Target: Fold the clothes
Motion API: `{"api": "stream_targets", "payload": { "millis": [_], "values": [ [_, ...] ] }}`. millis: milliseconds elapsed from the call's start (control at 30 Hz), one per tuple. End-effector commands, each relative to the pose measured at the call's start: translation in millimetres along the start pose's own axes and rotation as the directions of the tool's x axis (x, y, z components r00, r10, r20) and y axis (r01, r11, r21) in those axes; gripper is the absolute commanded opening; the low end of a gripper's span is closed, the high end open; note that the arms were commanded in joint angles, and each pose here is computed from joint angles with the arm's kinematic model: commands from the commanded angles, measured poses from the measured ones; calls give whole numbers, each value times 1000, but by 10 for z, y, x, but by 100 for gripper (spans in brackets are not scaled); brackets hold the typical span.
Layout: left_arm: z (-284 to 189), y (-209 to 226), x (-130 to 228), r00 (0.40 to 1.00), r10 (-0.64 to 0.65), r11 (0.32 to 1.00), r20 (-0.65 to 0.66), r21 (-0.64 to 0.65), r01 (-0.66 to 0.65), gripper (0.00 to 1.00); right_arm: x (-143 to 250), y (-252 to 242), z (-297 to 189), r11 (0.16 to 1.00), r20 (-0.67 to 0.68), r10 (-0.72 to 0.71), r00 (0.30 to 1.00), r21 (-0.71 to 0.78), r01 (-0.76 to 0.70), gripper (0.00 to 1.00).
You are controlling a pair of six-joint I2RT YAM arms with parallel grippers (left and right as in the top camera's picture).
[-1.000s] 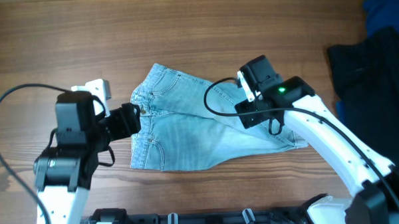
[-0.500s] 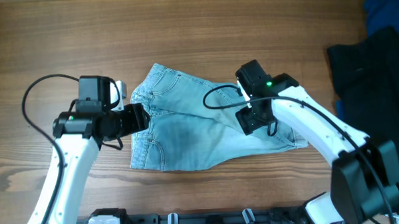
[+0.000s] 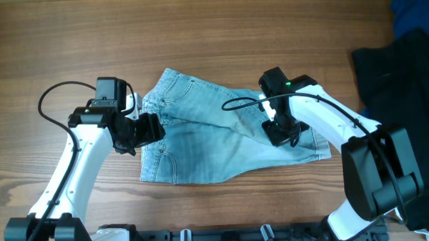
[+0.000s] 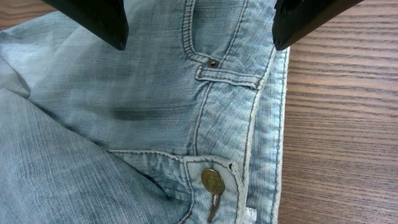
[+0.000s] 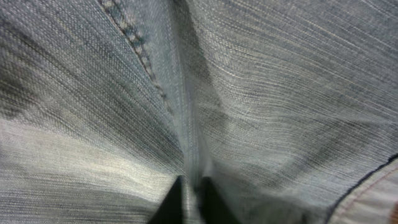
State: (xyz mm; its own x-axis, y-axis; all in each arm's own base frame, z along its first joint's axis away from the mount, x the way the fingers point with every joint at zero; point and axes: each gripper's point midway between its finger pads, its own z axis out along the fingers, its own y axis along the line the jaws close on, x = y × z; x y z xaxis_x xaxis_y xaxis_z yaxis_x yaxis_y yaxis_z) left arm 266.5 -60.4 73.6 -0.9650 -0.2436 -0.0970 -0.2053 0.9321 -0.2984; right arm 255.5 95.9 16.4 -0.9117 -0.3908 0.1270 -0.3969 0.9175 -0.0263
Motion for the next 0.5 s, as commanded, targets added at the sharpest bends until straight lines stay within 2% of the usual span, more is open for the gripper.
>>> {"api": "stream_targets", "payload": {
  "millis": [0,100,200,267,367,467],
  "values": [
    [-2,-56,-10,1000,7,1000,-6,20,-7,75,0,-61,63,996,-8,82,997,38,-82,4],
    [-2,-56,-8,1000,7,1000,-7,20,-7,75,-98,-233,-21,974,53,181,982,128,-187,4],
    [-2,-56,-9,1000,7,1000,-6,20,-7,75,-327,-455,-295,939,186,225,956,220,-264,4],
    [-2,-56,-9,1000,7,1000,-6,20,-7,75,-577,-644,-630,896,332,255,908,272,-351,4],
    [-2,-56,-9,1000,7,1000,-6,20,-7,74,-1091,-901,-1274,840,590,260,765,253,-480,4],
    [-2,-54,-3,1000,6,1000,-9,19,-6,74,-1527,-1175,-1946,789,797,268,541,141,-598,4]
  ]
}}
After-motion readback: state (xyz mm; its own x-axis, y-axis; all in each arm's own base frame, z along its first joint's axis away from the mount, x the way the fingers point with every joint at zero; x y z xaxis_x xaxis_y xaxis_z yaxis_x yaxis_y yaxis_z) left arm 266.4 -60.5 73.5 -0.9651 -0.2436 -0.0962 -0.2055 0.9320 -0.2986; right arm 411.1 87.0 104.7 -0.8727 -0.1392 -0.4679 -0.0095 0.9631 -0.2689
